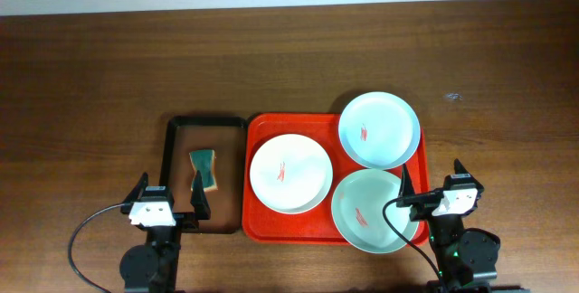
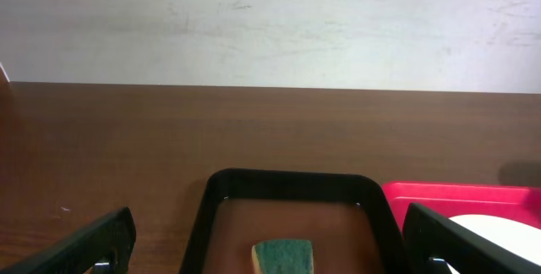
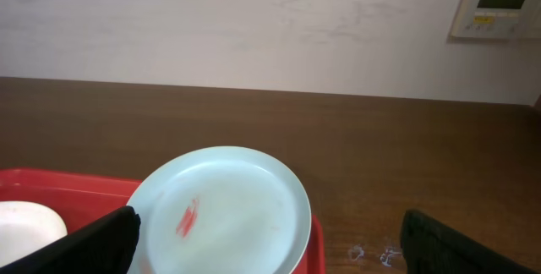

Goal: Clean dirty plates on tray and stack at the side

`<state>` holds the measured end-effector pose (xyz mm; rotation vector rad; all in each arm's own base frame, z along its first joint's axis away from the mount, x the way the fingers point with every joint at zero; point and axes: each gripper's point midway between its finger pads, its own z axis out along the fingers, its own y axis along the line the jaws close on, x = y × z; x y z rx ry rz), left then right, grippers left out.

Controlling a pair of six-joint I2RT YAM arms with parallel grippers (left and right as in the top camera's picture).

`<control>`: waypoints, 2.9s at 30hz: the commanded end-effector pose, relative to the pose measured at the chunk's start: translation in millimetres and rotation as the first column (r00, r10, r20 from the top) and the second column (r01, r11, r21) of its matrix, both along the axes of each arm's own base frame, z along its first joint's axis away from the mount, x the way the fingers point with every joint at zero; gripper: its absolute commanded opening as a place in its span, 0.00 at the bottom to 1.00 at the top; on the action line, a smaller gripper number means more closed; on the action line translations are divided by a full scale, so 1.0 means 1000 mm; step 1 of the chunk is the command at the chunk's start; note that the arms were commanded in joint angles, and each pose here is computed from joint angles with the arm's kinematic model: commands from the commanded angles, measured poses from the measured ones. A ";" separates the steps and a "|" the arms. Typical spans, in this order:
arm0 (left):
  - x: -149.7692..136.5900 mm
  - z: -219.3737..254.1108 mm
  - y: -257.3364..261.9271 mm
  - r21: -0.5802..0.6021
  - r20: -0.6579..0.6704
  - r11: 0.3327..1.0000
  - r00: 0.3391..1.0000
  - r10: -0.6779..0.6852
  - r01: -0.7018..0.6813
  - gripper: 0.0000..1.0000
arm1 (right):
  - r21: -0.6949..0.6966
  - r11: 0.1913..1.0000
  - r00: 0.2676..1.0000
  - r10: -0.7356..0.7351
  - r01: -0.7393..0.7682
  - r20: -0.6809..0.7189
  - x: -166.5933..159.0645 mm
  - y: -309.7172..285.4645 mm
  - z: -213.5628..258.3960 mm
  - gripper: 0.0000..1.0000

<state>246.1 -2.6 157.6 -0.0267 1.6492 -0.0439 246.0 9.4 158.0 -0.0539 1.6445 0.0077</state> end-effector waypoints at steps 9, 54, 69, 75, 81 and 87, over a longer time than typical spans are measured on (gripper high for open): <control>0.000 -0.002 0.001 0.016 -0.003 1.000 1.000 0.005 -0.005 0.99 | -0.002 1.000 1.000 -0.018 0.018 -0.008 0.000 -0.004 -0.003 0.98; 0.000 -0.002 0.001 0.016 -0.002 1.000 1.000 0.005 -0.005 0.99 | -0.002 1.000 1.000 -0.017 0.017 -0.008 0.000 -0.003 -0.003 0.98; -0.001 0.002 -0.022 -0.134 0.008 0.984 0.993 -0.117 0.117 0.99 | 0.007 1.000 1.000 -0.018 0.019 -0.008 0.000 -0.004 -0.003 0.98; -0.018 0.056 -0.042 -0.133 0.048 0.962 0.971 -0.235 0.239 0.99 | 0.143 0.989 1.000 0.020 -0.021 0.011 -0.002 0.005 0.009 0.98; -0.025 0.109 -0.042 -0.115 0.121 0.962 0.965 -0.234 0.248 0.99 | 0.140 0.986 0.988 0.066 -0.086 0.141 -0.013 0.012 0.073 0.98; -0.014 0.199 -0.042 -0.087 0.114 0.965 0.965 -0.237 0.248 0.99 | 0.129 0.982 0.971 0.111 -0.140 0.211 -0.038 0.019 0.145 0.98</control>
